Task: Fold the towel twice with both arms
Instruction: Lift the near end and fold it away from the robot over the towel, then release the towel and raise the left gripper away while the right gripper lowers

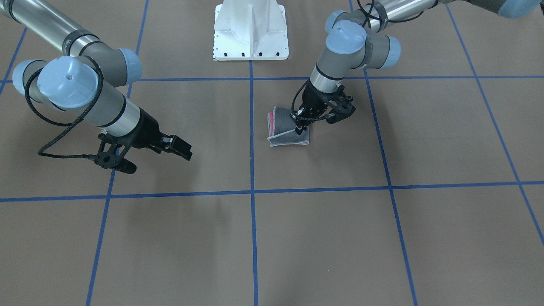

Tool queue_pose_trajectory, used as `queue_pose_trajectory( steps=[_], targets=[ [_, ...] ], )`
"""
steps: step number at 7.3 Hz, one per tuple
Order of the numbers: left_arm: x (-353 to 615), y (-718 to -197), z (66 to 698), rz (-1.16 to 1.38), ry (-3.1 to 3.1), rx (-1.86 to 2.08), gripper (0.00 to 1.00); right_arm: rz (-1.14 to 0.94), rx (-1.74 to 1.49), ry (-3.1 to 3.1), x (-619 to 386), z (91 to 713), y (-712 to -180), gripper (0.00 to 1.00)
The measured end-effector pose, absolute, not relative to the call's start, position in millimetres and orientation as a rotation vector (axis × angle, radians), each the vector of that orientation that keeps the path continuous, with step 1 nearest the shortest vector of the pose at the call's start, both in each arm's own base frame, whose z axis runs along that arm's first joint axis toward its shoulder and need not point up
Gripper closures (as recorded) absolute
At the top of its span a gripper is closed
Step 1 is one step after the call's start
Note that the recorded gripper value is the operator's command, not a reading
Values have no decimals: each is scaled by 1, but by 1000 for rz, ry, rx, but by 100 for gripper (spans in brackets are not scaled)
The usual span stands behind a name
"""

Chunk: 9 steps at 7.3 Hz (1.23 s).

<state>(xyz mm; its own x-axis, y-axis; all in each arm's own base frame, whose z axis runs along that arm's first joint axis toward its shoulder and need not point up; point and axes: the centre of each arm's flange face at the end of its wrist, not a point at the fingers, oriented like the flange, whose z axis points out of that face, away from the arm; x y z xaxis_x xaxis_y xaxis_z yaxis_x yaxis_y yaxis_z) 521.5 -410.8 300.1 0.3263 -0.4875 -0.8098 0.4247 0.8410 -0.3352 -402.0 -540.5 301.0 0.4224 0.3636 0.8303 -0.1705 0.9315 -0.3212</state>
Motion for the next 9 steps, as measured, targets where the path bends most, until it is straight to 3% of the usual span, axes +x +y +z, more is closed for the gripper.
queue_pose_trajectory(
  steps=[1,2,9],
  targets=[
    [525,-416,310,-604,1088,-64,7,336,-199,-1086,-403,301,-540,0],
    [521,-424,315,-613,1091,-66,0,335,-199,-1085,-404,300,-539,0],
    [419,-511,311,-644,1135,-177,0,325,-195,-1101,-416,280,-534,0]
  ],
)
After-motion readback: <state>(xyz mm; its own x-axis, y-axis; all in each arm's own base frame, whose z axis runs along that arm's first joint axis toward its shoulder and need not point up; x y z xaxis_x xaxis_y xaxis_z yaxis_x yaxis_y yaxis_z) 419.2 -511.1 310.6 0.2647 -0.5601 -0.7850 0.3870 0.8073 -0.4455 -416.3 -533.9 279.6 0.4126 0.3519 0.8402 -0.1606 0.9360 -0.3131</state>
